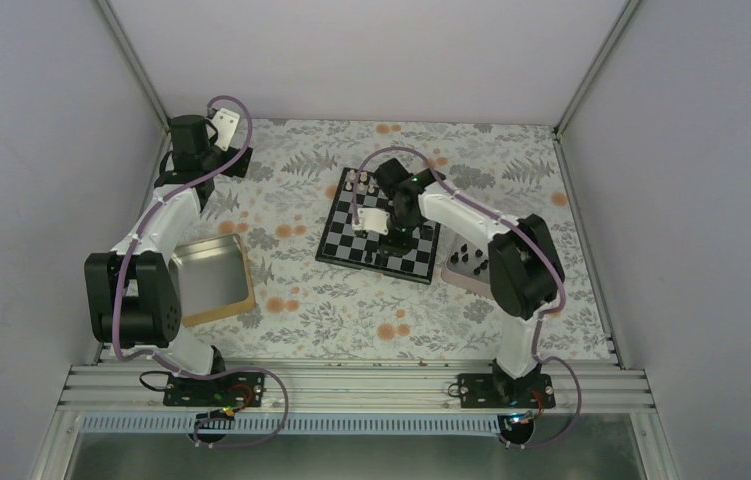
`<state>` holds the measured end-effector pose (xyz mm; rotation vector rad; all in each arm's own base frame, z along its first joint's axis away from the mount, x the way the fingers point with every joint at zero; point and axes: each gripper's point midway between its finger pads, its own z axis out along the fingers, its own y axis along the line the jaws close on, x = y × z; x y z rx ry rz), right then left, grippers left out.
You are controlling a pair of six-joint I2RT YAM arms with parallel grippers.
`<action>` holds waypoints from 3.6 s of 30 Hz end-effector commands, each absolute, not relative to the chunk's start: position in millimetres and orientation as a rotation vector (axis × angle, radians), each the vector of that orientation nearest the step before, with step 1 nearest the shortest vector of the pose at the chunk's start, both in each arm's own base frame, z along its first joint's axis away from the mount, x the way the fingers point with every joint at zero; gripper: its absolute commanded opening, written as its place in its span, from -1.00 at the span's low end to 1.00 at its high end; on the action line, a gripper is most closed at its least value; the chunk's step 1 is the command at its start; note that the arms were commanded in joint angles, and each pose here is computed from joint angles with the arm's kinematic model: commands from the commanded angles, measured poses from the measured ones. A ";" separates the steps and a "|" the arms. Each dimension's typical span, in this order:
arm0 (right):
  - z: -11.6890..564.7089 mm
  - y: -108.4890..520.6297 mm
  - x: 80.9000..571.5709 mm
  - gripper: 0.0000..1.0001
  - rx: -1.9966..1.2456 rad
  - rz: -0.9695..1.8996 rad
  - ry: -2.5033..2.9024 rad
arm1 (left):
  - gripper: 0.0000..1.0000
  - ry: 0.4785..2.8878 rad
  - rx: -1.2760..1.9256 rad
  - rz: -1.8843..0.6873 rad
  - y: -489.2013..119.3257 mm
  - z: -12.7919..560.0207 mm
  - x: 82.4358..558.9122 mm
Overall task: Set up the chess pieces on the board
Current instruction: Place the chess piece on the chessboard, then pick up the chess piece from the storage box, then place the chess piece on the chessboard.
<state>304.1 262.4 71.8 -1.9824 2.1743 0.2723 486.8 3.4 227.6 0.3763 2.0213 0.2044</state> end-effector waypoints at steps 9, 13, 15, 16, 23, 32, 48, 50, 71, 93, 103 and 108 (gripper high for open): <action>161.8 134.5 356.8 -0.16 -1.497 -0.026 2.307 | 1.00 1.974 0.365 0.222 4.7 247.9 486.0; 143.5 58.2 366.6 -0.17 -1.311 -0.070 2.462 | 1.00 1.977 0.363 0.220 4.6 247.6 486.5; 132.9 30.4 368.7 -0.21 -1.227 -0.070 2.513 | 1.00 1.979 0.359 0.218 4.7 247.6 485.9; 126.9 21.1 368.3 -0.22 -1.201 -0.064 2.534 | 1.00 1.978 0.358 0.217 4.7 248.2 485.8; 84.1 -5.0 367.1 -0.30 -1.131 -0.016 2.632 | 1.00 1.975 0.358 0.213 4.0 249.9 486.0; 55.6 -22.4 374.3 -0.31 -1.089 -0.042 2.681 | 1.00 1.978 0.355 0.219 5.0 249.4 485.6; 37.1 -22.2 369.8 -0.57 -1.098 0.005 2.711 | 1.00 1.979 0.362 0.208 3.3 249.0 487.3; 37.6 -22.6 369.5 -0.67 -1.097 0.005 2.716 | 1.00 1.980 0.364 0.204 2.7 248.8 487.3; 141.9 50.8 376.7 -0.91 -1.284 -0.002 2.519 | 1.00 1.971 0.366 0.201 1.9 251.2 485.7; 87.0 233.7 307.9 -0.89 -1.752 0.322 2.300 | 1.00 1.972 0.358 0.210 3.6 251.3 484.2; 64.4 249.6 289.0 -0.89 -1.840 0.355 2.299 | 1.00 1.975 0.360 0.211 3.4 247.8 483.4; 58.2 246.4 288.9 -0.89 -1.844 0.332 2.317 | 1.00 1.977 0.359 0.213 4.5 246.9 484.1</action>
